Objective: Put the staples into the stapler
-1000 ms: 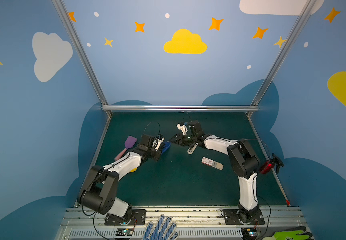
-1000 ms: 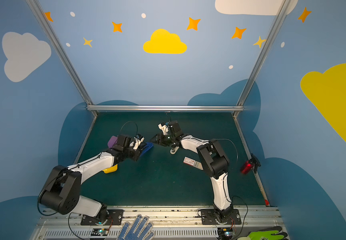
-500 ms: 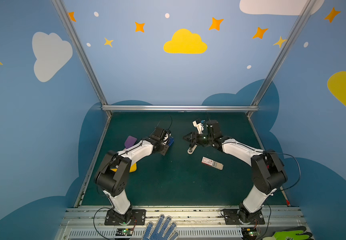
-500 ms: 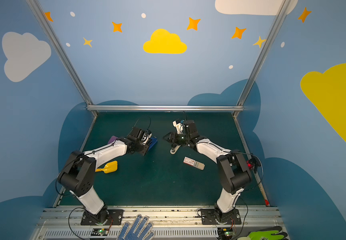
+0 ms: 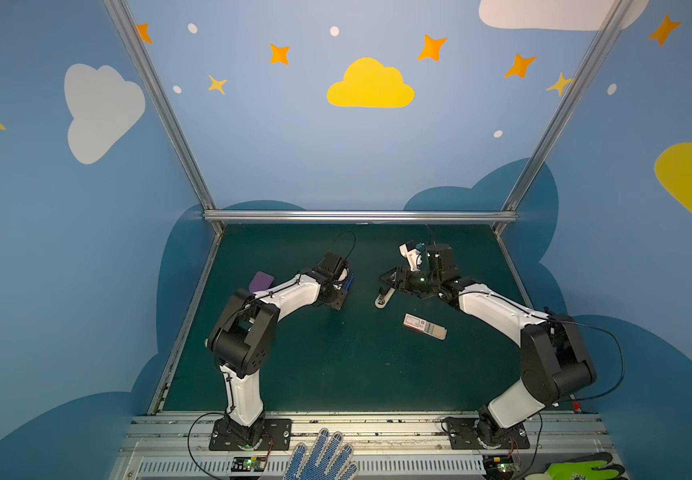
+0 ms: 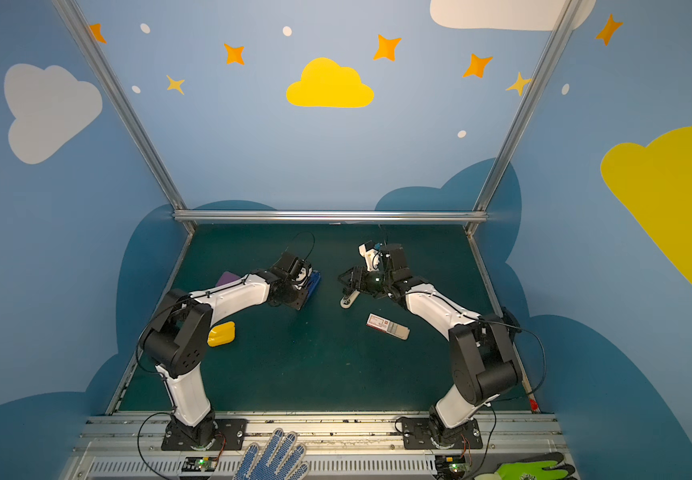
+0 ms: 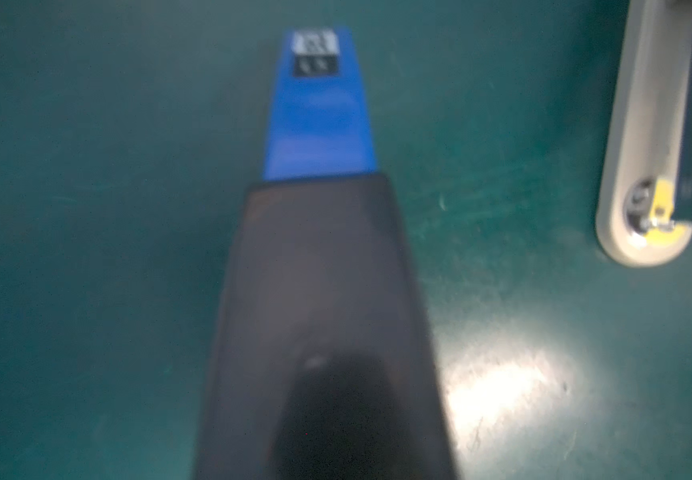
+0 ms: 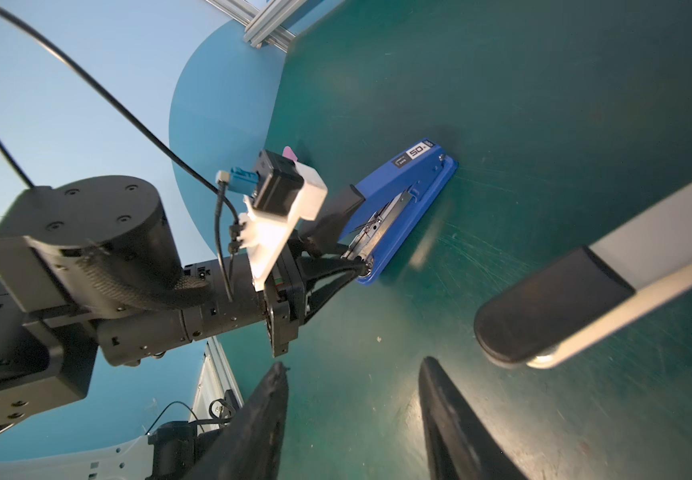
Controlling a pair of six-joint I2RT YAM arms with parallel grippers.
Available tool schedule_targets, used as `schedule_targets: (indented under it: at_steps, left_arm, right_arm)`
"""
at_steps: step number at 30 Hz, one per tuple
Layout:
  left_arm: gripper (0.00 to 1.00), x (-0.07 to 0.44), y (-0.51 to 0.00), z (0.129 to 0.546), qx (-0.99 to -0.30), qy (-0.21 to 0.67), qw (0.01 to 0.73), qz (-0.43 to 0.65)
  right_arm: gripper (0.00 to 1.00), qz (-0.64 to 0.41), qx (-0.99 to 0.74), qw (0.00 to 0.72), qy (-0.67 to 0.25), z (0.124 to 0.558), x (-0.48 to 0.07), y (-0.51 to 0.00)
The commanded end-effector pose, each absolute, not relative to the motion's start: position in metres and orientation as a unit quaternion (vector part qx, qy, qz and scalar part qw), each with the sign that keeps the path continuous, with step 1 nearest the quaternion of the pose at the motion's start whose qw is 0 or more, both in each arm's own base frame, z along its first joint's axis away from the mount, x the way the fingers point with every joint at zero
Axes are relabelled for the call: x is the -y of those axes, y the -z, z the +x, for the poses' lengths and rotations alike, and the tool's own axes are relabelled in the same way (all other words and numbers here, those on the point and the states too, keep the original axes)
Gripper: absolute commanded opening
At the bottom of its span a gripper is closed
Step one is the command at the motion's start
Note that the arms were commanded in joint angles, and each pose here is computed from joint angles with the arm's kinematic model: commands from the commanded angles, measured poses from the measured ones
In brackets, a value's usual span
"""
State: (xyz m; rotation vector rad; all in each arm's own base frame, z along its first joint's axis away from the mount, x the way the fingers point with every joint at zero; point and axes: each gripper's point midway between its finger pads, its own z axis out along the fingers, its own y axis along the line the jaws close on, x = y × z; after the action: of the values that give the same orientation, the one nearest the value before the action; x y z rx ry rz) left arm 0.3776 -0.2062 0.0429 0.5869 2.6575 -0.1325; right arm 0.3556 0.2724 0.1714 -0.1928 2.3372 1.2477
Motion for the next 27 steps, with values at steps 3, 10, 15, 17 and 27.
schedule_targets:
  at_steps: [3,10,15,17,27]
  left_arm:
    - [0.35,0.206,-0.033,0.355,-0.964,0.06,0.191,0.177]
    - [0.38,0.202,-0.062,0.346,-0.956,0.077,0.239,0.15]
    - [0.44,0.201,-0.089,0.352,-0.956,0.073,0.244,0.147]
    - [0.45,0.203,-0.092,0.357,-0.959,0.071,0.231,0.147]
    - [0.42,0.203,-0.072,0.386,-0.974,0.023,0.171,0.148]
  right_arm:
    - [0.52,-0.067,-0.858,0.247,-0.446,0.351,-0.26,-0.173]
    - [0.52,-0.064,-0.857,0.25,-0.446,0.35,-0.256,-0.175]
    - [0.52,-0.062,-0.858,0.248,-0.445,0.347,-0.252,-0.174]
    - [0.52,-0.062,-0.859,0.246,-0.445,0.345,-0.251,-0.173]
    - [0.52,-0.057,-0.861,0.243,-0.444,0.338,-0.246,-0.172]
